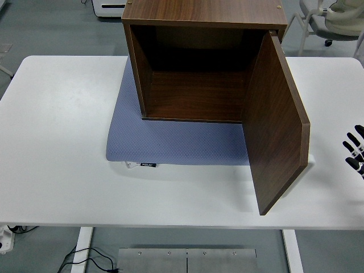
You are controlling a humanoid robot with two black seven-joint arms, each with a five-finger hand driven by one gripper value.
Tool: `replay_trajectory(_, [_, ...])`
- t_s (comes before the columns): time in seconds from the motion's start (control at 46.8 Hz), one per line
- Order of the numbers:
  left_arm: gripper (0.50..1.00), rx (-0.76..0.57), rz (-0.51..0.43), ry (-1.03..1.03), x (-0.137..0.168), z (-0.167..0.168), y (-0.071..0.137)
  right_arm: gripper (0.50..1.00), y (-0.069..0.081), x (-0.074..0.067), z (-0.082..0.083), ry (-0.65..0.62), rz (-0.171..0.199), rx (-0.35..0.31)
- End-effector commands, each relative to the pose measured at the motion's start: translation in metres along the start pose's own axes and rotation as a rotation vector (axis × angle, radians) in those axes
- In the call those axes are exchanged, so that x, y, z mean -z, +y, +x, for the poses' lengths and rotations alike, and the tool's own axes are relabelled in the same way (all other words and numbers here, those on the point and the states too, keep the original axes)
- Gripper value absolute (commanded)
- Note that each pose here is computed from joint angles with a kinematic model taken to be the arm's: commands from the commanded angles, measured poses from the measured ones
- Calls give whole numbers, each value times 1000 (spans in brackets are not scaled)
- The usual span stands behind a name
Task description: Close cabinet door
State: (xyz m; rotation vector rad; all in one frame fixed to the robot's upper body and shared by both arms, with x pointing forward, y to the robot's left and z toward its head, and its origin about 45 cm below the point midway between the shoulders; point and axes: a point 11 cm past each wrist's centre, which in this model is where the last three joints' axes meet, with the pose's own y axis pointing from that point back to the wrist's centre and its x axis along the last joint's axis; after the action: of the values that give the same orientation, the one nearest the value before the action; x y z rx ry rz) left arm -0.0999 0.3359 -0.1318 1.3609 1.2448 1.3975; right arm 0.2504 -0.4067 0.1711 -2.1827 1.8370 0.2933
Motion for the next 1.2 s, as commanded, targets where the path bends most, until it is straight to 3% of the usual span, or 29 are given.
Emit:
replay_trajectory(0.0, [1000,0,0,0,0,0,0,1000,0,0,0,0,0,-1])
replay_trajectory(0.342, [1000,0,0,0,0,0,0,1000,-2,-2,-3,-9,2,6])
replay_trajectory(0.769, [1000,0,0,0,0,0,0,1000,-3,9,2,24,-1,21])
replay_trajectory(1.175, [1000,0,0,0,0,0,0,1000,-5,7,-1,18,-1,33])
